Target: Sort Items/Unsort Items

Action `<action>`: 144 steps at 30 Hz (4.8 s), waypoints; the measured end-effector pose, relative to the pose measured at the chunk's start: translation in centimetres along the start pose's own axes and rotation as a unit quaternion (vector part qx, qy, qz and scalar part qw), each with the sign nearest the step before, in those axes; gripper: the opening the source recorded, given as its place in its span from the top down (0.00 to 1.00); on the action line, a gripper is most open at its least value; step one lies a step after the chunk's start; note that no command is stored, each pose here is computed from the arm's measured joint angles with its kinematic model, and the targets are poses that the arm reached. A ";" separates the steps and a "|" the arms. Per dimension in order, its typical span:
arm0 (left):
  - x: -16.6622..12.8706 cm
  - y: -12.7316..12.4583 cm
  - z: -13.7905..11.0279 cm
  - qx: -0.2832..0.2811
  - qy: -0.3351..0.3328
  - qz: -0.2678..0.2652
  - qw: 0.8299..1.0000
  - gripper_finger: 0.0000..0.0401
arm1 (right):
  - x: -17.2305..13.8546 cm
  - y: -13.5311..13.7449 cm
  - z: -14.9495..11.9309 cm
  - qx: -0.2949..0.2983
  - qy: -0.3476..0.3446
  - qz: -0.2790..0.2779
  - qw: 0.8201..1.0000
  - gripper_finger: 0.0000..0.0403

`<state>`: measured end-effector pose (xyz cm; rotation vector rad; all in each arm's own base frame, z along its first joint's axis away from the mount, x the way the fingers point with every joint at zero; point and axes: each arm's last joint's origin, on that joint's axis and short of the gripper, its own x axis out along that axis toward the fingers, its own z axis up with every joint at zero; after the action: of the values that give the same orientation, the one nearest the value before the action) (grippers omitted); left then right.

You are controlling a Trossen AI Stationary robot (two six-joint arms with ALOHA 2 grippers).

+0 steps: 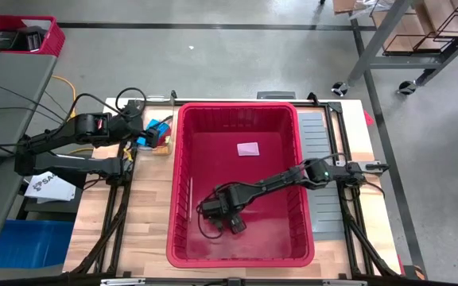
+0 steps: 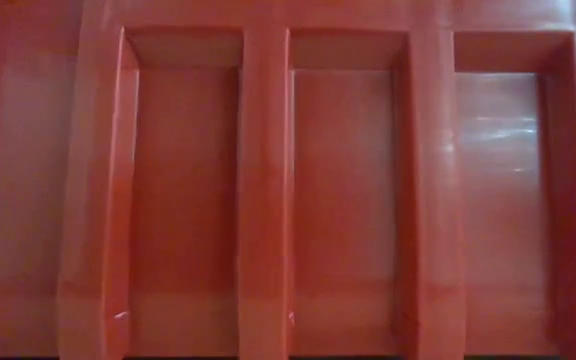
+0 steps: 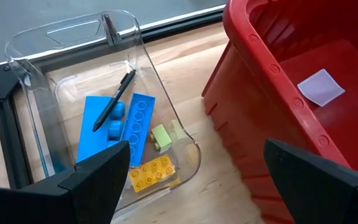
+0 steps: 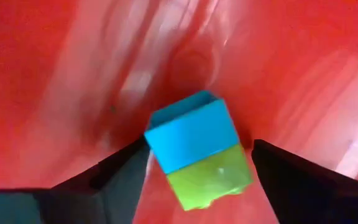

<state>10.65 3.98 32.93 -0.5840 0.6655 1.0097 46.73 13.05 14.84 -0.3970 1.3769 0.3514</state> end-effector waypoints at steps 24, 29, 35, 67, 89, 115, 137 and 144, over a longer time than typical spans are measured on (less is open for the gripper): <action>-7.8 1.2 3.5 -0.011 -0.255 -0.313 0.915 0.09 | -20.4 -6.7 -2.4 0.202 -0.190 -0.218 0.936 0.73; -10.7 3.7 3.1 -0.043 -0.323 -0.370 0.870 0.09 | -23.3 -11.5 -2.9 0.265 -0.313 -0.243 0.879 0.73; -11.6 5.8 1.9 -0.083 -0.327 -0.368 0.866 0.09 | -22.9 -17.2 -2.4 0.330 -0.458 -0.196 0.802 0.73; -3.1 -4.8 3.5 0.072 -0.173 -0.510 0.839 0.09 | -25.2 -14.7 -0.8 0.285 -0.541 -0.043 0.790 0.73; -3.3 -5.1 2.8 0.078 -0.166 -0.506 0.843 0.67 | -25.2 -13.7 -0.8 0.290 -0.524 -0.028 0.800 0.45; 3.3 3.1 -3.1 -0.108 -0.127 0.147 0.975 0.67 | -29.8 -13.2 -6.3 0.339 -0.442 -0.155 0.816 0.44; 4.9 1.6 -0.4 -0.071 -0.098 -0.065 0.990 0.14 | -29.9 -10.2 -10.6 0.394 -0.266 -0.139 0.868 0.44; 3.2 1.0 -0.6 -0.082 -0.120 -0.156 0.977 0.14 | -21.4 -10.9 -10.7 0.380 -0.126 -0.141 0.905 0.44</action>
<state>10.79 5.80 30.03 -0.6737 0.2658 0.8255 38.99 -1.78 35.10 0.1036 1.0790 -0.3707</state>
